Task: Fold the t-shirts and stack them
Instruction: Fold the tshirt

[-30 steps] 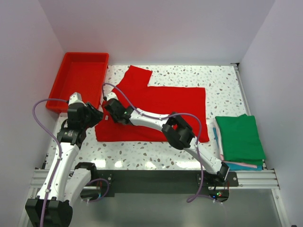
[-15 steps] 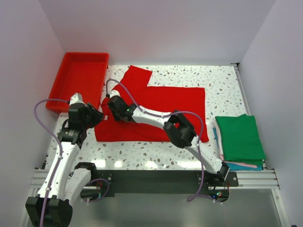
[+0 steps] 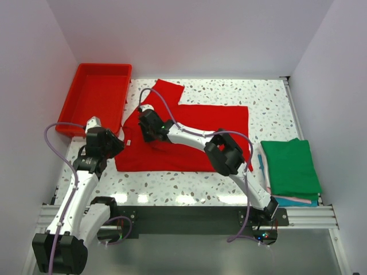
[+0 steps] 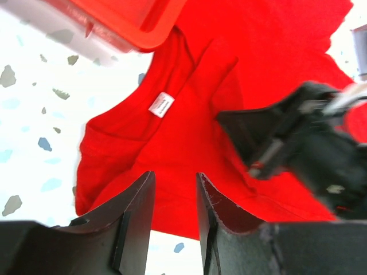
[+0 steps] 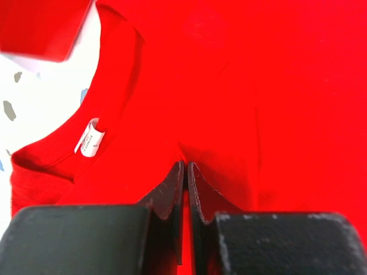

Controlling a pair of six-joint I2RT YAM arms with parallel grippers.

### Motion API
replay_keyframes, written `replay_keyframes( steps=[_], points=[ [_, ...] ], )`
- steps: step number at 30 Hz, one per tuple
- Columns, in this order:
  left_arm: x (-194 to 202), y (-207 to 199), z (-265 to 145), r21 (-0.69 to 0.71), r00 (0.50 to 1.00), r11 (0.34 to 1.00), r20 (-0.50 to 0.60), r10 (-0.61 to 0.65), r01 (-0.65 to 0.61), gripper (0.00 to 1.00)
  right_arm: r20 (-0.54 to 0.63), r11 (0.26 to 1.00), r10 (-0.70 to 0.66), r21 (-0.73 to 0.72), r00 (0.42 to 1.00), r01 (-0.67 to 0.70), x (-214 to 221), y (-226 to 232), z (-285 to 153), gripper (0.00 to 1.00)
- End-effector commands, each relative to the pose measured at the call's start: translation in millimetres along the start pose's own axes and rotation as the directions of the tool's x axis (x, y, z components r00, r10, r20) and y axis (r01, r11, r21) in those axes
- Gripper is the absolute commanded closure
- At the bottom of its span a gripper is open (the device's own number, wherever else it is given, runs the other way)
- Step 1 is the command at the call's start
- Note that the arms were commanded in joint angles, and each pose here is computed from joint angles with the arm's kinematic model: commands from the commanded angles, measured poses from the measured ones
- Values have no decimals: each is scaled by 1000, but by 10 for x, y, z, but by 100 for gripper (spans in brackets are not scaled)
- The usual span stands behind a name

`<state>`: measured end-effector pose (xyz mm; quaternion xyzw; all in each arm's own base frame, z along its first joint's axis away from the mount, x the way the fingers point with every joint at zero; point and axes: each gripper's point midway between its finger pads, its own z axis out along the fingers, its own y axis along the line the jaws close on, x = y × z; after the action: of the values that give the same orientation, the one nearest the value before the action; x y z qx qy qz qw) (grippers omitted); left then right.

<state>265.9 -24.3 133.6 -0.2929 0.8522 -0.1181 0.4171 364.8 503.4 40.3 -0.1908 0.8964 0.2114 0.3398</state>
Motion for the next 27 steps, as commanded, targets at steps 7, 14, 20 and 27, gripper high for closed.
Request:
replay_keyframes(
  steps=[7, 14, 20, 27],
  points=[
    [149, 228, 223, -75, 1000, 997, 7, -18, 18, 64, 97, 989, 127, -86, 987, -119, -569, -79, -341, 96],
    [363, 402, 360, -126, 999, 992, -36, -29, 24, 66, 90, 986, 160, -54, 983, -156, -603, -390, -345, 96],
    [442, 482, 407, -151, 998, 988, -45, -39, 31, 66, 95, 988, 153, -15, 984, -152, -617, -570, -340, 96],
    [501, 602, 434, -204, 998, 978, -51, -45, 33, 67, 113, 990, 134, 27, 984, -138, -655, -689, -376, 96]
  ],
)
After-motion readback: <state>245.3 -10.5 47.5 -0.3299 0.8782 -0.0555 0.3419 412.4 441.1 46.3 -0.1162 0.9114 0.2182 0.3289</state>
